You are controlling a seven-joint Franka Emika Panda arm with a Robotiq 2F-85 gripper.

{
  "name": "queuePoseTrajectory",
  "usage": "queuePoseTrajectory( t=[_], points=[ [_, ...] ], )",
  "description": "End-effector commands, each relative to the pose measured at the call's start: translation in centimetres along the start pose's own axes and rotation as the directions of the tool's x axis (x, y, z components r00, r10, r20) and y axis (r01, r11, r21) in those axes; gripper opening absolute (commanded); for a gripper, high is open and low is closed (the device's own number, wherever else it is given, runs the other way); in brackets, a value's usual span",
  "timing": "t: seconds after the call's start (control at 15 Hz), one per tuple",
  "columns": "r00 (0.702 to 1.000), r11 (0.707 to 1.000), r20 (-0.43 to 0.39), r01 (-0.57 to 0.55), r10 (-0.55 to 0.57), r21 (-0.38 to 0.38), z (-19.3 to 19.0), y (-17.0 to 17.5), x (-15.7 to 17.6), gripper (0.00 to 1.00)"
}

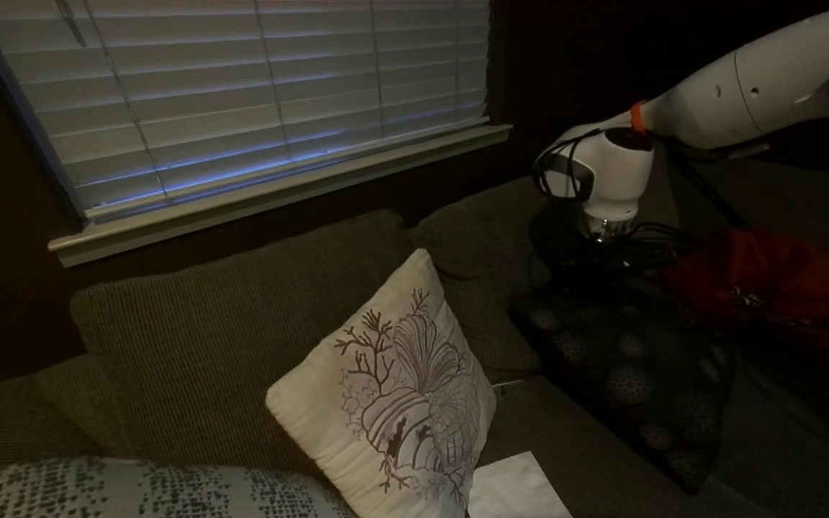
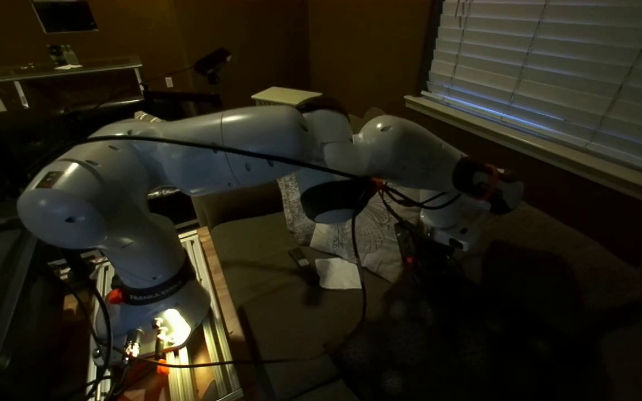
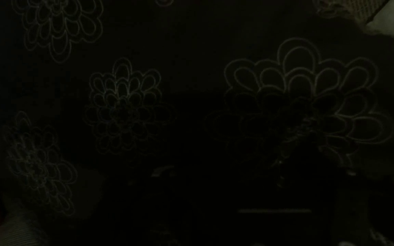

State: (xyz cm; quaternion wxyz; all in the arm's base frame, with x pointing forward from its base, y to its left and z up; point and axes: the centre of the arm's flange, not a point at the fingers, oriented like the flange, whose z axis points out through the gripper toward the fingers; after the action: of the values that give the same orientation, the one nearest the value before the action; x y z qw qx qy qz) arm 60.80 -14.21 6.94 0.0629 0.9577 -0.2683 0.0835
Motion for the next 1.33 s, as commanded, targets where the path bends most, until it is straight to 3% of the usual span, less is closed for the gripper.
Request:
queuePoseTrajectory(
  t=[0.0, 0.4, 0.53, 0.8, 0.93, 1.0, 1.07, 1.27],
  points=[
    [1.000, 1.000, 0.016, -0.019, 0.019, 0.010, 1.0, -1.9, 3.0, 0.50],
    [0.998, 0.996, 0.003, -0.065, 0.065, 0.056, -2.6, -1.8, 2.5, 0.08],
    [0.997, 0.994, -0.001, -0.078, 0.078, 0.074, -4.0, -2.1, 2.2, 0.00],
    [0.996, 0.991, 0.007, -0.092, 0.092, 0.094, -6.3, -3.0, 1.6, 0.00],
    [0.995, 0.993, 0.001, -0.101, 0.101, 0.069, -7.1, -3.2, 1.5, 0.00],
    [0.993, 0.993, -0.033, -0.111, 0.112, 0.026, -7.0, -2.8, 1.8, 0.18],
    [0.990, 0.992, -0.055, -0.127, 0.127, -0.003, -6.7, -2.6, 2.2, 0.27],
    [0.981, 0.990, -0.171, -0.107, 0.090, -0.094, -5.6, -2.5, 2.8, 0.46]
  ],
)
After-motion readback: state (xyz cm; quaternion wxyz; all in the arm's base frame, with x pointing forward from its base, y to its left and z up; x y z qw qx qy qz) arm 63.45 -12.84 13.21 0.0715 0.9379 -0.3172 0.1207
